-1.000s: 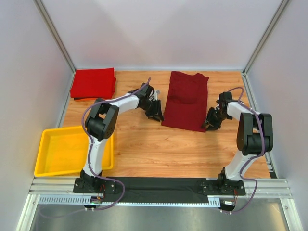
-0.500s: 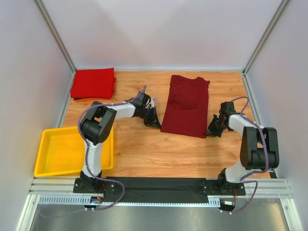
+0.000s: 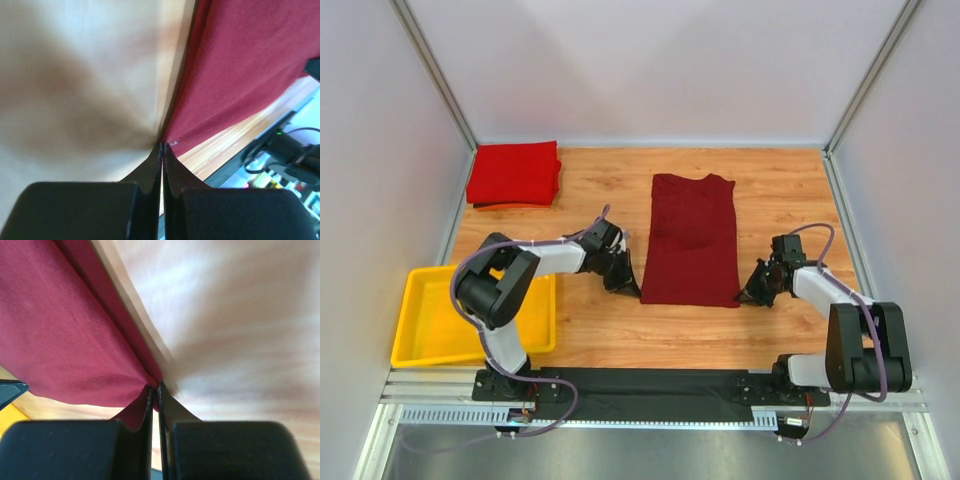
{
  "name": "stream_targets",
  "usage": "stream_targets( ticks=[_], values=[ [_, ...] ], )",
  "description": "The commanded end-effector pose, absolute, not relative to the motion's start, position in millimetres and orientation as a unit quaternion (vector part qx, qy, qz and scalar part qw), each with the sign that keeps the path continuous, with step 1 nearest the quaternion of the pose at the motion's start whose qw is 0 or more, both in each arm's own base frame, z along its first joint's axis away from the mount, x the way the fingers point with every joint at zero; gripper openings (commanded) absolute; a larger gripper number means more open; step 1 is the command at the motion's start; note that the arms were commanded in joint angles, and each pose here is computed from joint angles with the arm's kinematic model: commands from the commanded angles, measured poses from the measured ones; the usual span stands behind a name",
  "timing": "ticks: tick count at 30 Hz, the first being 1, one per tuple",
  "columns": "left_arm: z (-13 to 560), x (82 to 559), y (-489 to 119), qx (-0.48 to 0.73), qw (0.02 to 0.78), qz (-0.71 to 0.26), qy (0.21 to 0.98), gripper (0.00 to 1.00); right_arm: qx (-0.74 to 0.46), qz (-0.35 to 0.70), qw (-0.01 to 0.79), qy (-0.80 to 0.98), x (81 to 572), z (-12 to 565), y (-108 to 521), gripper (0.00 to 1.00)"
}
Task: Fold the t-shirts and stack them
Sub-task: Fold the tshirt
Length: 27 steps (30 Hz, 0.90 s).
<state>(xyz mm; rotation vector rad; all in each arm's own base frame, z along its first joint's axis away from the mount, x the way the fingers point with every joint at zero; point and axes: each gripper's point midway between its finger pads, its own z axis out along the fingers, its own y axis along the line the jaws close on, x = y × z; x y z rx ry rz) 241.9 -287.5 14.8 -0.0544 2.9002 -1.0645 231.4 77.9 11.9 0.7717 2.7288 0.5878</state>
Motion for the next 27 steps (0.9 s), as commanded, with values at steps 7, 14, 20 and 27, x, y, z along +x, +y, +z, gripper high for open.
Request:
stream_targets(
  ticks=[7, 14, 20, 27],
  values=[
    [28, 199, -256, -0.039, 0.052, -0.244, 0.967, 0.36, 0.272, 0.189, 0.082, 0.940, 189, 18, 87, 0.27],
    [84, 268, -272, 0.030, 0.155, -0.227, 0.961, 0.37, 0.234, 0.174, 0.160, 0.943, 252, 70, 77, 0.29],
    [79, 297, -312, 0.070, 0.137, -0.272, 0.950, 0.36, 0.170, 0.199, 0.207, 0.943, 322, 95, 84, 0.24],
    [57, 339, -327, 0.050, 0.152, -0.281, 0.946, 0.35, 0.141, 0.206, 0.205, 0.947, 375, 68, 90, 0.25]
  ],
)
